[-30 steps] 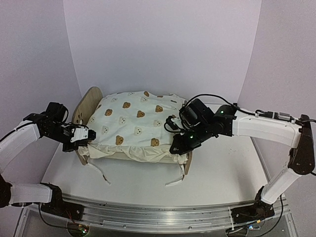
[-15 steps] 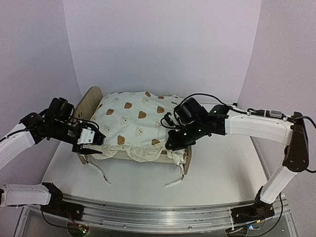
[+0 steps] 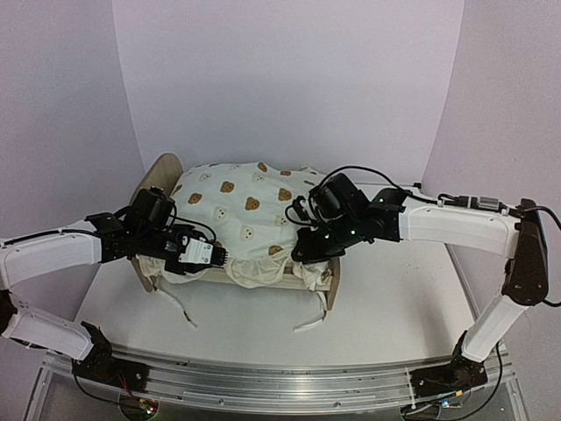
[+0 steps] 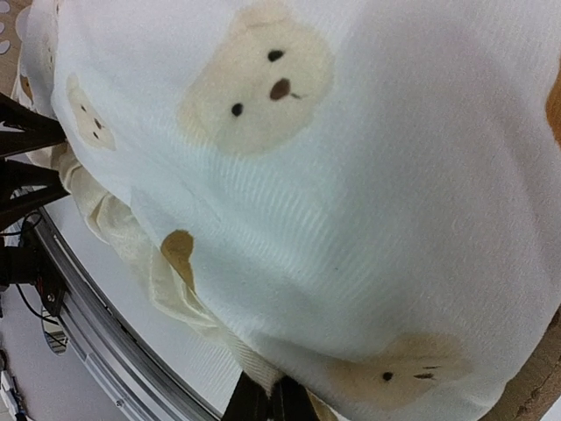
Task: Set up the pet bed
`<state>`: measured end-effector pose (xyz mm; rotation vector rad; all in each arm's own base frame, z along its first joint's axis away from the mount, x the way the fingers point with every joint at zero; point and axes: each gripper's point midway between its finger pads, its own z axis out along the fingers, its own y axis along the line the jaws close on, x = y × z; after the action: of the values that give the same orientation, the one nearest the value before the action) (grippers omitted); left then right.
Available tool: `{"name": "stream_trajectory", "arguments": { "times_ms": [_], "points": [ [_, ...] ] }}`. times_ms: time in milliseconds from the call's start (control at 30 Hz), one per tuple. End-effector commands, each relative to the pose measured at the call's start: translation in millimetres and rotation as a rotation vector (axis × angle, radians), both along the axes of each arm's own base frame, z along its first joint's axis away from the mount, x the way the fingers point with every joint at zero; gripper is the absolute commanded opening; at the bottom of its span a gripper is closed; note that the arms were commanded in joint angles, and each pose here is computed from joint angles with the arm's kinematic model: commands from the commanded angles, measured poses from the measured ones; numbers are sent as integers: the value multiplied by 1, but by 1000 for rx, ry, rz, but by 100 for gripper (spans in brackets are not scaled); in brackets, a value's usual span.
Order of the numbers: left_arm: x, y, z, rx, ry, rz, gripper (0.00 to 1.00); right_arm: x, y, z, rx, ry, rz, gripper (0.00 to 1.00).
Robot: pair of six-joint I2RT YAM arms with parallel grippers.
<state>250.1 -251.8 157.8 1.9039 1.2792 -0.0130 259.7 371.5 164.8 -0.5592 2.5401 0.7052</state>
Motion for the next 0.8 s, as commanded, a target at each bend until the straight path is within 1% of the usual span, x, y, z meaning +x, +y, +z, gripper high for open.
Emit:
{"name": "stream_trajectory", "arguments": {
  "times_ms": [0,100,167,233,300,333,400,500,600,700,767],
  "points": [
    [14,-2,0,11,-85,8,30,6,1,22,61,-55,-12,0],
    [16,-2,5,14,-107,9,6,7,0,23,58,-65,-10,0],
    [18,-4,16,-4,-92,25,0,8,-2,23,55,-70,-11,0],
    [16,-7,35,-37,-28,47,0,11,-8,24,49,-80,-29,0],
    [3,-6,50,-59,88,5,0,15,-14,26,44,-94,-44,0],
    [-11,-4,54,-65,164,-34,0,15,-15,27,42,-98,-44,0],
    [-24,-5,70,-85,223,-68,0,13,-14,28,45,-100,-27,0],
    [-43,-1,72,-72,295,-114,0,7,-11,28,58,-86,10,0],
    [-55,4,67,-55,330,-141,0,2,-8,30,75,-75,38,0],
    [-66,9,54,-28,373,-167,0,-2,-6,27,81,-53,54,0],
    [-67,12,42,-8,381,-159,0,-5,-4,20,82,-21,61,0]
  ]
}}
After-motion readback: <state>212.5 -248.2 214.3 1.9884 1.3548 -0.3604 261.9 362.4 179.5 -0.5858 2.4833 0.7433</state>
